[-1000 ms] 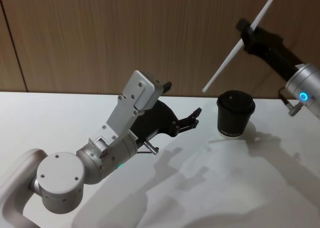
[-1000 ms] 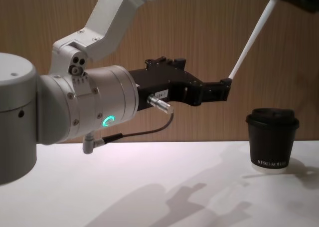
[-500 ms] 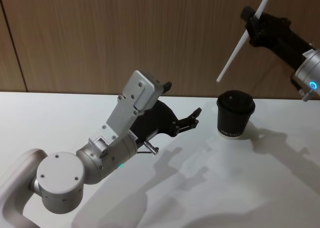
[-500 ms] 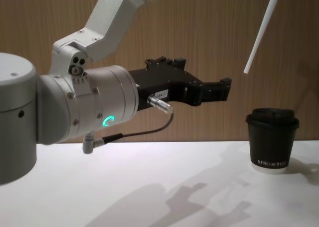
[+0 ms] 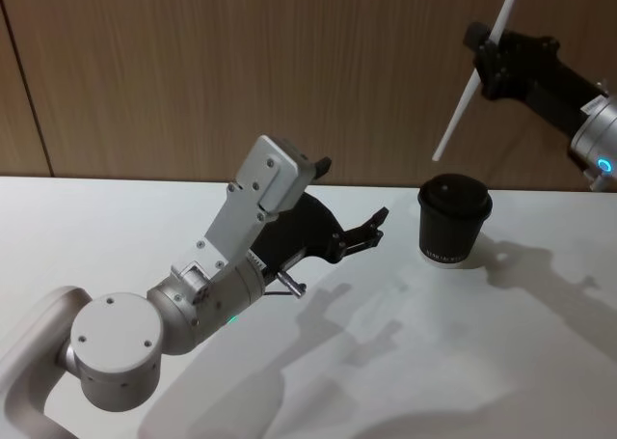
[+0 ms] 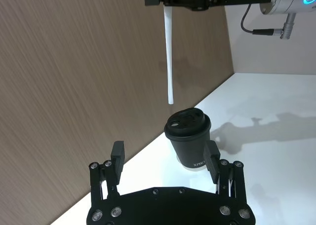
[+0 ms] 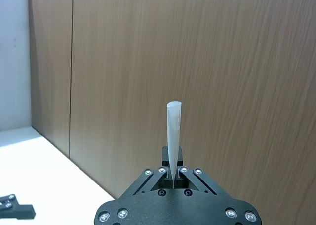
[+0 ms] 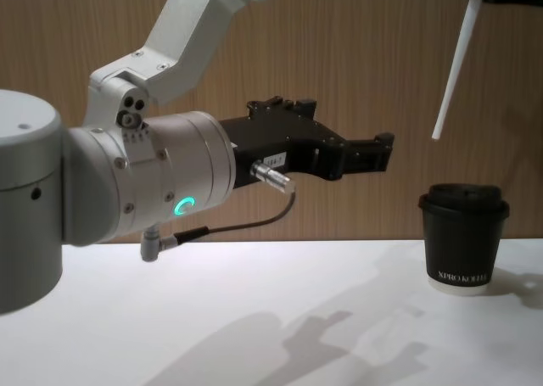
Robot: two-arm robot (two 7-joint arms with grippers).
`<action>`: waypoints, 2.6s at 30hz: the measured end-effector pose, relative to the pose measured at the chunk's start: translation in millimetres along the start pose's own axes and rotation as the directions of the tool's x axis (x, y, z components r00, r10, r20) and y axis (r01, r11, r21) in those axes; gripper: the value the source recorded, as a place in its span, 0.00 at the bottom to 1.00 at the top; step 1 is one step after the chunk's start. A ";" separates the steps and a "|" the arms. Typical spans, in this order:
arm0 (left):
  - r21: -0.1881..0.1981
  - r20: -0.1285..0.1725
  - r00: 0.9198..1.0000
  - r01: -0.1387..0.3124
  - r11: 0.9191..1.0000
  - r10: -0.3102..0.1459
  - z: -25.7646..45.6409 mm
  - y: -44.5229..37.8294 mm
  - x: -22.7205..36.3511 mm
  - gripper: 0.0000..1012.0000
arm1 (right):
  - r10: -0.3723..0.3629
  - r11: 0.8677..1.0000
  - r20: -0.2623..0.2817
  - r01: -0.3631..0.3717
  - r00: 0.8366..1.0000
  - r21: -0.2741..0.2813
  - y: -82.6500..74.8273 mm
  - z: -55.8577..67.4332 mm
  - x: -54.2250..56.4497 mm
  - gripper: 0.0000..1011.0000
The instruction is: Pick up the straw with one hand, pass it to the other hand, and insert it into the cup.
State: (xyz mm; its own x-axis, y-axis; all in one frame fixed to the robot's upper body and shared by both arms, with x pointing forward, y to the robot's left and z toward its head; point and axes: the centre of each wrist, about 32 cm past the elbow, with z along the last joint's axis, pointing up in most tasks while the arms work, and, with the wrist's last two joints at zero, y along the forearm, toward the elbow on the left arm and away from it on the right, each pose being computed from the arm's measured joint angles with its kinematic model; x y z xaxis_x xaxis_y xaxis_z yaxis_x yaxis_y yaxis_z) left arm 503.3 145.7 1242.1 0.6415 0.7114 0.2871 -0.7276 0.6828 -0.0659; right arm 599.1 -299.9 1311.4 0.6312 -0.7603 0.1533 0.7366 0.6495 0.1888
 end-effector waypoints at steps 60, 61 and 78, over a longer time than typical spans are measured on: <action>0.000 0.000 1.000 0.000 1.000 0.000 0.0 0.0 0.0 0.99 | 0.003 0.993 0.018 -0.001 1.000 -0.119 11.4 -49.2 31.9 0.00; 0.000 0.000 1.000 0.000 1.000 0.000 0.0 0.0 0.0 0.99 | 0.004 0.993 0.017 -0.002 1.000 -0.120 11.4 -49.4 31.9 0.00; 0.000 0.000 1.000 0.000 1.000 0.000 0.0 0.0 0.0 0.99 | 0.015 0.992 0.011 -0.014 1.000 -0.129 11.5 -51.9 32.1 0.37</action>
State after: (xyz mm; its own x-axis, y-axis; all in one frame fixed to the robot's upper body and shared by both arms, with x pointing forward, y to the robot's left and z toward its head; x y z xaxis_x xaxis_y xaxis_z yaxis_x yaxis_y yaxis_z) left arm 503.3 145.7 1242.1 0.6415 0.7114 0.2870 -0.7277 0.6828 -0.0659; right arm 640.5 -316.5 1268.1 0.6396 -0.7504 0.1670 0.7530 0.6553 0.0604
